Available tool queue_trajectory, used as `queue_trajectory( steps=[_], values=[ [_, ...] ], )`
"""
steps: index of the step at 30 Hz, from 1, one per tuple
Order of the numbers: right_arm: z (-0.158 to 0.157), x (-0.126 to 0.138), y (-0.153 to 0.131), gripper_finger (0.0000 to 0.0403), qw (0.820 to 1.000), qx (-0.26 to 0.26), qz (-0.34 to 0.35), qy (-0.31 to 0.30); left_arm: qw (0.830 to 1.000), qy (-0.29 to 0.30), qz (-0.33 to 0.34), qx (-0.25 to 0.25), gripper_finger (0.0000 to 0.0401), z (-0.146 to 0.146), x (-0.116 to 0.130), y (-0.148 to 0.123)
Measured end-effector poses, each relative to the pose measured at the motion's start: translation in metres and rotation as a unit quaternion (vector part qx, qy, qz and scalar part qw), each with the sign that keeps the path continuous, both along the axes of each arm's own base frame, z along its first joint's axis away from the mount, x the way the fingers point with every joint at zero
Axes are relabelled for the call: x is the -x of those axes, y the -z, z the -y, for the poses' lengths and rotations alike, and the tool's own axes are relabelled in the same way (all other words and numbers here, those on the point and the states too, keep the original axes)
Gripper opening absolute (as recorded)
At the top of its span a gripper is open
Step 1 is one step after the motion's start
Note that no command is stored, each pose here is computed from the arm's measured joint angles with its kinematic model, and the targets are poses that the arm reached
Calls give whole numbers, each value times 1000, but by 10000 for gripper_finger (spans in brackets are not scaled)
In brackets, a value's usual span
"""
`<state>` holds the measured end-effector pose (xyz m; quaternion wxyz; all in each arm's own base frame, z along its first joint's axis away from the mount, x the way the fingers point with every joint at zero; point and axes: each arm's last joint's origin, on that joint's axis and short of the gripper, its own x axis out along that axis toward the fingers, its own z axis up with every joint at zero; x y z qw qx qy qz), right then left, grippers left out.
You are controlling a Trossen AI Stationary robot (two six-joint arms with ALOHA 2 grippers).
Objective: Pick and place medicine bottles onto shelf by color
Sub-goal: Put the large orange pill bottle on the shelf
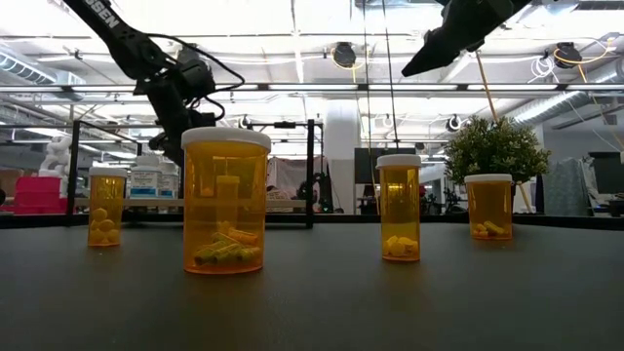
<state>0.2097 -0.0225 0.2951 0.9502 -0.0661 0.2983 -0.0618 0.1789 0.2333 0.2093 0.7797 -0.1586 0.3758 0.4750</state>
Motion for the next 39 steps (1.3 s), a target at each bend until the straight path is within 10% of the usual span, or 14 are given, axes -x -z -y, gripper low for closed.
queue_trajectory(
  steps=[39],
  values=[
    [0, 0, 0, 297, 1000, 0, 0, 0, 1000, 2, -10, 19, 212, -5, 3, 9]
  ],
)
